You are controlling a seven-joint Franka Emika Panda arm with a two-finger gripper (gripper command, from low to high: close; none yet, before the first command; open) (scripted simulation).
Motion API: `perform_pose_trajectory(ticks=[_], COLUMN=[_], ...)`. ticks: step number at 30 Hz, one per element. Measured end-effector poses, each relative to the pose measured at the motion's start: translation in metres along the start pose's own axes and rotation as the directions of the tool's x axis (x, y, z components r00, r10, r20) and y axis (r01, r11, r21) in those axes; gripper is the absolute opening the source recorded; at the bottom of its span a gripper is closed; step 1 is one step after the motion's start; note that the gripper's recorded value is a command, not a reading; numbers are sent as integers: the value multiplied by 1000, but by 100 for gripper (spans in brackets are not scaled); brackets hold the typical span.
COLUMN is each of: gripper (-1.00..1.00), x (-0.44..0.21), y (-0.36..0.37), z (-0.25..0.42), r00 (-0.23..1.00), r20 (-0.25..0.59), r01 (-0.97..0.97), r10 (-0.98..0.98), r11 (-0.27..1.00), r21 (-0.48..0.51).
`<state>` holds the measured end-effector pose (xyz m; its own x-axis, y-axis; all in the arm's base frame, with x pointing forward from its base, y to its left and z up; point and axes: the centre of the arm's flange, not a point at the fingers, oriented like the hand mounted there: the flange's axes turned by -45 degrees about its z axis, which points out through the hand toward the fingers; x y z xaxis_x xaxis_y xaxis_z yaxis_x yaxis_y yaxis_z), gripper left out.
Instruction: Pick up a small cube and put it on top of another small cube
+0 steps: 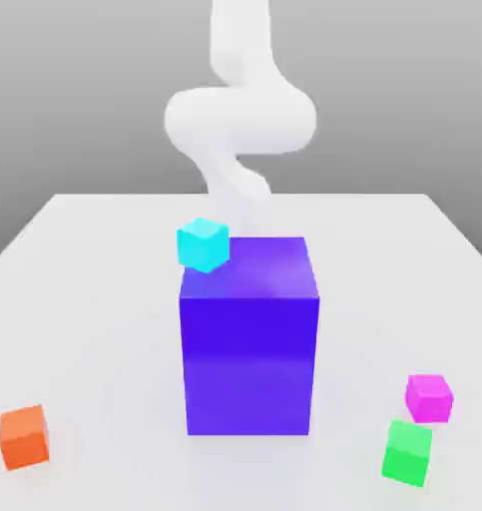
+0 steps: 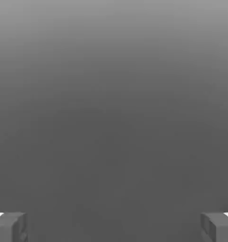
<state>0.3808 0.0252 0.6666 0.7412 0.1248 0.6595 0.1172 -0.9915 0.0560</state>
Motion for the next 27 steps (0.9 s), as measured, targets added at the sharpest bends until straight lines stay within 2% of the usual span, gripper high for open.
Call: perform_pose_trajectory(ticks=[6,12,16,23,27], gripper=[0,0,0,0,0], x=[-31,-100,-166,-303,-341], y=[-73,-153,-202,-268,-274], z=[127,227,276,329,361], r00=[925,719,527,143,104], r20=[143,194,173,35,16], r01=[332,593,706,754,745], r10=[-351,-667,-832,-989,-994], r11=[933,735,542,131,89], r21=[142,328,456,644,661])
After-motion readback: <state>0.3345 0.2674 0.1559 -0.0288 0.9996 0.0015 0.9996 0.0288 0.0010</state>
